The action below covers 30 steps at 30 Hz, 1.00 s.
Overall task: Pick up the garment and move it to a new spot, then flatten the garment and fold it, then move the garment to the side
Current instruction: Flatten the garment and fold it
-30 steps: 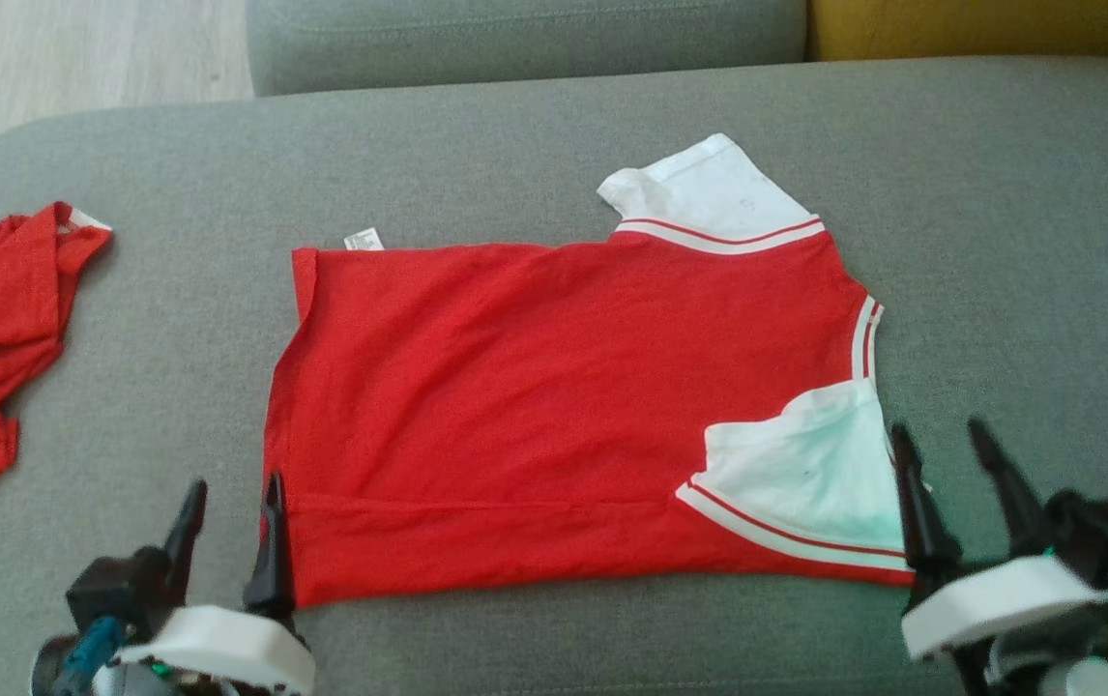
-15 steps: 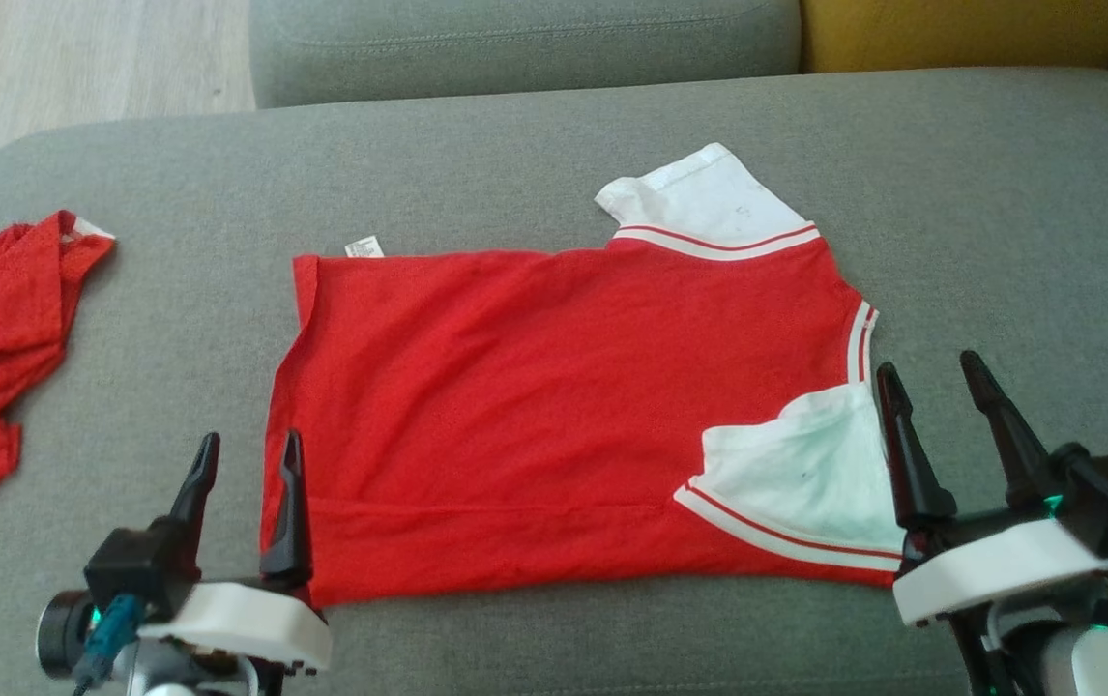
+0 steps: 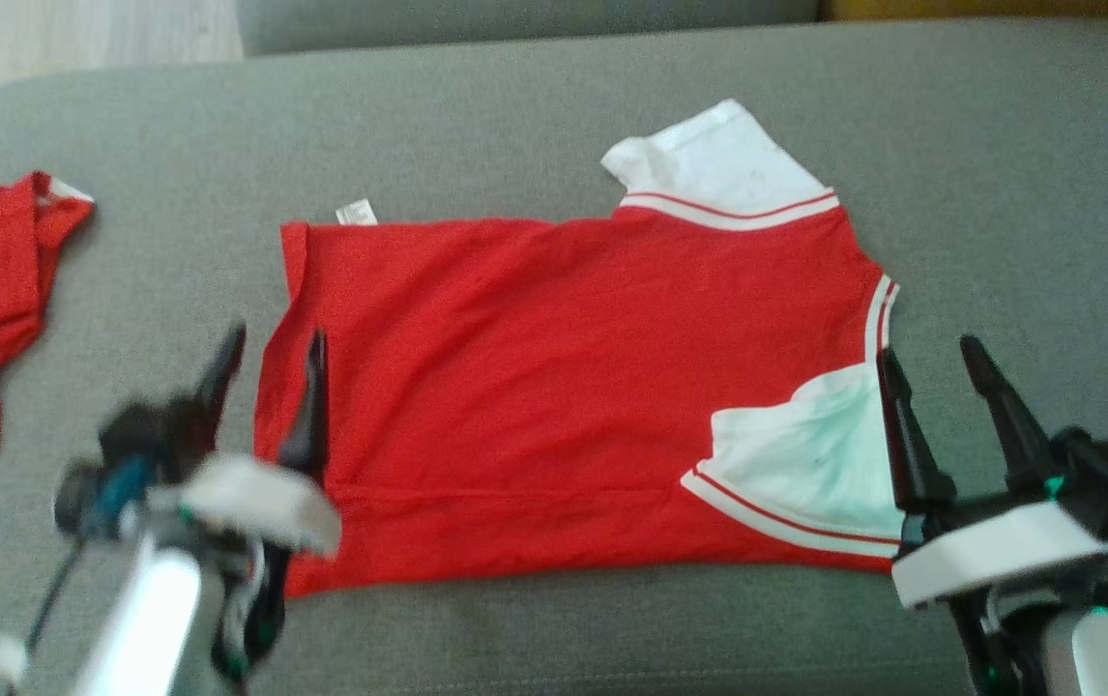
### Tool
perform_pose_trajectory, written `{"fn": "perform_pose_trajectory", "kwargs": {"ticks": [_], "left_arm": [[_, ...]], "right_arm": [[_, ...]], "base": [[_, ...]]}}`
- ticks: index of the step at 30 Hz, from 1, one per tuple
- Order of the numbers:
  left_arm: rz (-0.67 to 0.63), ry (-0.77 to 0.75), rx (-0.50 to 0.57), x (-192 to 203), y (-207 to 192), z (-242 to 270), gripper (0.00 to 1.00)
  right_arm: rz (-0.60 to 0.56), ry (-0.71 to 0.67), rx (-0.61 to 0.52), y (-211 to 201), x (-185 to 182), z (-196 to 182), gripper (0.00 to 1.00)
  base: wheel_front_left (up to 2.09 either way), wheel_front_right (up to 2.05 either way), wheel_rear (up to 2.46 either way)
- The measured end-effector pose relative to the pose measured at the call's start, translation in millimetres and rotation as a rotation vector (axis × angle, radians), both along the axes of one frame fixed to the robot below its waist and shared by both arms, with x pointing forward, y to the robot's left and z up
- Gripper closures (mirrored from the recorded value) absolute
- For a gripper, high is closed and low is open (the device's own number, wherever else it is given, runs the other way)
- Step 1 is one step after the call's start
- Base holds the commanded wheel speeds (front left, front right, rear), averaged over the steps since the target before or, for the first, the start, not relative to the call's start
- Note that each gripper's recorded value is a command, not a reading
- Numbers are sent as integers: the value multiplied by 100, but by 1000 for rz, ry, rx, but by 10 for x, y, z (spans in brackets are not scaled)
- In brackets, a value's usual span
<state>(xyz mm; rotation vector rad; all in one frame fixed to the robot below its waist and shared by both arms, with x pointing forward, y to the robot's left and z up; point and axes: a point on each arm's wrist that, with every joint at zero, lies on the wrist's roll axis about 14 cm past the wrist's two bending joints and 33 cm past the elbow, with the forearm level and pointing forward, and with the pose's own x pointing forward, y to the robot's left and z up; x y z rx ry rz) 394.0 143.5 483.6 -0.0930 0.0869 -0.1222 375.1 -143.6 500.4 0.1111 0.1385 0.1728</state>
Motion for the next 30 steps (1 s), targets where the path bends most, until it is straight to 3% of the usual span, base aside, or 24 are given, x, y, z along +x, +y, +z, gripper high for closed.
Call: {"fn": "perform_pose_trajectory", "kwargs": {"ticks": [5, 10, 20, 21, 23, 30], "left_arm": [[-41, -7, 13, 608, -50, 31, 0], [-42, 109, 37, 1040, -16, -344, 0], [-23, 345, 64, 1280, 56, -1129, 0], [-24, 357, 58, 1274, 58, -1167, 19], [-20, 349, 54, 1291, 74, -1173, 99], [-14, 295, 33, 1382, 83, -1060, 100]], "right_arm": [[15, 1, 7, 55, 229, -42, 0], [9, 42, 14, 45, 367, -236, 0], [-33, 104, 20, -85, 435, -535, 0], [-36, 109, 25, -93, 430, -552, 0], [-40, 112, 33, -98, 426, -570, 0], [-58, 123, 44, -154, 526, -645, 0]], "base": [[0, 0, 0], [0, 0, 0], [0, 0, 0], [0, 0, 0], [0, 0, 0], [0, 0, 0]]}}
